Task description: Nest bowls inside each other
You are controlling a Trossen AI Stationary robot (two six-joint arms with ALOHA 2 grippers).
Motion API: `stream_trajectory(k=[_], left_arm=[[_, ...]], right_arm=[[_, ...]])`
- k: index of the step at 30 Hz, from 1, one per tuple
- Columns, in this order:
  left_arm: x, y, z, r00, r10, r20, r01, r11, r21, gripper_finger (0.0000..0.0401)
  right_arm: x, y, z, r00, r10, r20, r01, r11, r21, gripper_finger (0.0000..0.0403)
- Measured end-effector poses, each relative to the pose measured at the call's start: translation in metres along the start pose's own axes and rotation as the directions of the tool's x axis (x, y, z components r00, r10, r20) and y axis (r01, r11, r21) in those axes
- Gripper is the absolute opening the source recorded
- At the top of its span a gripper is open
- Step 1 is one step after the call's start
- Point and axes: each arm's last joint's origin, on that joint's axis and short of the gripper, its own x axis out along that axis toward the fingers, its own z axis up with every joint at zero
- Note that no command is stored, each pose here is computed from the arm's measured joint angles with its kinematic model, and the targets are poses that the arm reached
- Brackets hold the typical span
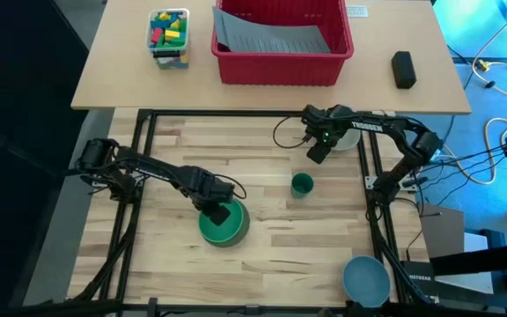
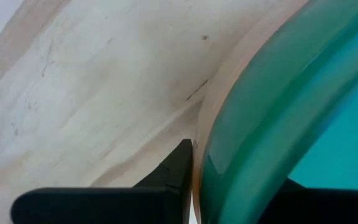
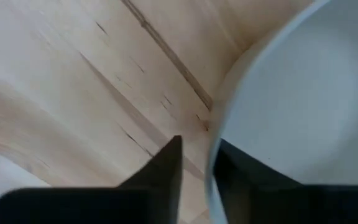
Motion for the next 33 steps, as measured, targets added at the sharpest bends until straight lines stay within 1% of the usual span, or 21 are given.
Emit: stream_trajectory(k=[2, 4, 10, 15, 23, 31, 33], left_arm=[[0.000, -0.001, -0.001, 1.000, 0.000, -0.001, 0.000, 1.000, -0.002, 0.0045], [0.000, -0.002, -0.003, 1.000, 0.000, -0.002, 0.000, 1.000, -0.005, 0.0045], [0.000, -0.005, -0.006, 1.000, -0.001, -0.003, 0.001, 1.000, 0.002, 0.0045], [-0.002, -0.009, -0.010, 1.000, -0.007, -0.002, 0.007, 1.000, 0.007, 0.0045], [-0.003, -0.011, -0.011, 1.000, -0.010, -0.002, 0.010, 1.000, 0.009, 0.0045], [-0.003, -0.013, -0.012, 1.000, -0.012, -0.001, 0.012, 1.000, 0.011, 0.0045], [-0.003, -0.013, -0.012, 1.000, -0.012, -0.001, 0.012, 1.000, 0.011, 0.0045]], right_arm=[[0.001, 0.000, 0.001, 1.000, 0.009, -0.002, -0.009, 1.000, -0.009, 0.0018], [0.001, 0.001, 0.000, 1.000, 0.019, -0.001, -0.019, 1.000, -0.019, 0.0007], [0.000, 0.002, 0.000, 0.999, 0.038, -0.002, -0.038, 0.999, -0.030, 0.0003], [-0.003, 0.018, -0.001, 0.999, 0.041, 0.008, -0.040, 0.992, -0.116, 0.0001], [-0.012, 0.049, 0.000, 0.997, -0.009, 0.074, 0.028, 0.964, -0.264, 0.0000], [-0.021, 0.081, -0.003, 0.988, -0.044, 0.150, 0.102, 0.912, -0.397, 0.0000], [-0.024, 0.085, -0.002, 0.983, -0.066, 0.172, 0.132, 0.902, -0.411, 0.0000]])
